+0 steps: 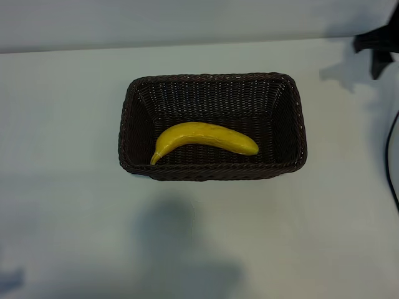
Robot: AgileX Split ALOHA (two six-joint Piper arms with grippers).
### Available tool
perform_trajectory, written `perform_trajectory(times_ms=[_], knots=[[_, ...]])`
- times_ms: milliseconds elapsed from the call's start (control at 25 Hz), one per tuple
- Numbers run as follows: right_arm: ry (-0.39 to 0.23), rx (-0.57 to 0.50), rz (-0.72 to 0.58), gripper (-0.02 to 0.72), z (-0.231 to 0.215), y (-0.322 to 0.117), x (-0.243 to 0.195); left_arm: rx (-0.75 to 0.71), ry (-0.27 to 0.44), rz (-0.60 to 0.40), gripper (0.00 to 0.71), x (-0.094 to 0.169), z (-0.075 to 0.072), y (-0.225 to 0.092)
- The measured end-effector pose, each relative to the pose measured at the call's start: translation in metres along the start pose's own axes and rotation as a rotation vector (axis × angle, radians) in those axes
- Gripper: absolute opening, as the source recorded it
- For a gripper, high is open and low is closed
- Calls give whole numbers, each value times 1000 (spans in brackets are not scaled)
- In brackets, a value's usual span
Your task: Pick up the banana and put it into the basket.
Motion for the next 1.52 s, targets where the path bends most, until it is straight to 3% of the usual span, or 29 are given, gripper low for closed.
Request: perform_trajectory(times_ms=[360, 640, 1160, 1520], knots=[[-14, -103, 5, 526, -37, 1, 6, 0, 0, 0, 489, 0, 0, 0], [-12, -100, -74, 525, -37, -20, 53, 0, 0, 0, 489, 0, 0, 0], [-20, -92, -216, 525, -43, -144, 138, 0, 0, 0, 489, 0, 0, 0], [14, -115, -301, 525, -44, -247, 140, 0, 0, 0, 489, 0, 0, 0]])
Point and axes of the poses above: a point on each arm's last joint axis where the gripper is mounted, x pointing back along that axis away from the gripper, z along the wrist's bending axis when the last joint is at zero, y = z × x, the point moved 4 cm from there along -x, pointing out along that axis toward the gripper, and after that the axes turned 8 degrees about -x, right-handed, at the moved point
